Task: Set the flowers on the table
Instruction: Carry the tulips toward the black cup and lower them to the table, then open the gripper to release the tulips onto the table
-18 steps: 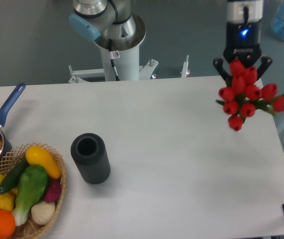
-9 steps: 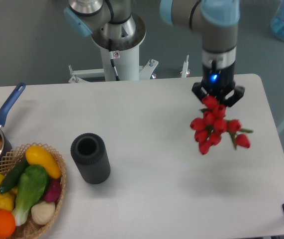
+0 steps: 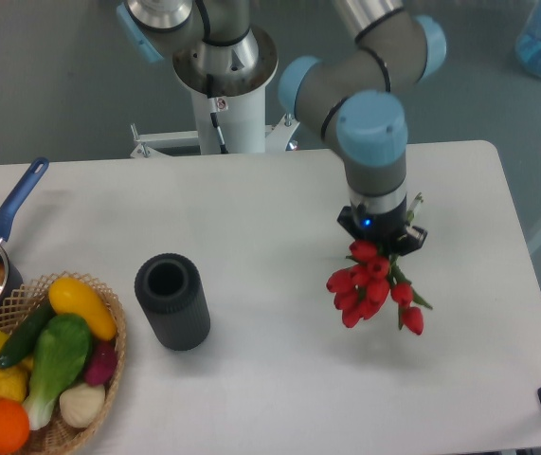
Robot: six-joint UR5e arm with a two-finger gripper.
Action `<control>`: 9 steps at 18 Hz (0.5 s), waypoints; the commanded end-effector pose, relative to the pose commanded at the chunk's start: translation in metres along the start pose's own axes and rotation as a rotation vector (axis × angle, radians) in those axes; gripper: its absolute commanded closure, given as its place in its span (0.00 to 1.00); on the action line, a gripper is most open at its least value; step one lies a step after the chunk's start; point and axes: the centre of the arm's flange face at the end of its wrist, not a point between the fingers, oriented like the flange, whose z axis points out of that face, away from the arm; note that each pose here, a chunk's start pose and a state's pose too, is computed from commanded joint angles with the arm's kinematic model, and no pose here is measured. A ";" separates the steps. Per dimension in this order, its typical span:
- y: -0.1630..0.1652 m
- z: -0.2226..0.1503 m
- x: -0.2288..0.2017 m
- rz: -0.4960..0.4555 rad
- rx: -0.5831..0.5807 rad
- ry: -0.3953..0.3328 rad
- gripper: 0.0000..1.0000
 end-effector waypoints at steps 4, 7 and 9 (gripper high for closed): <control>-0.009 0.019 0.005 0.012 -0.006 0.031 0.78; -0.013 0.033 0.006 0.009 -0.012 0.050 0.78; -0.014 0.040 0.006 0.010 -0.017 0.059 0.77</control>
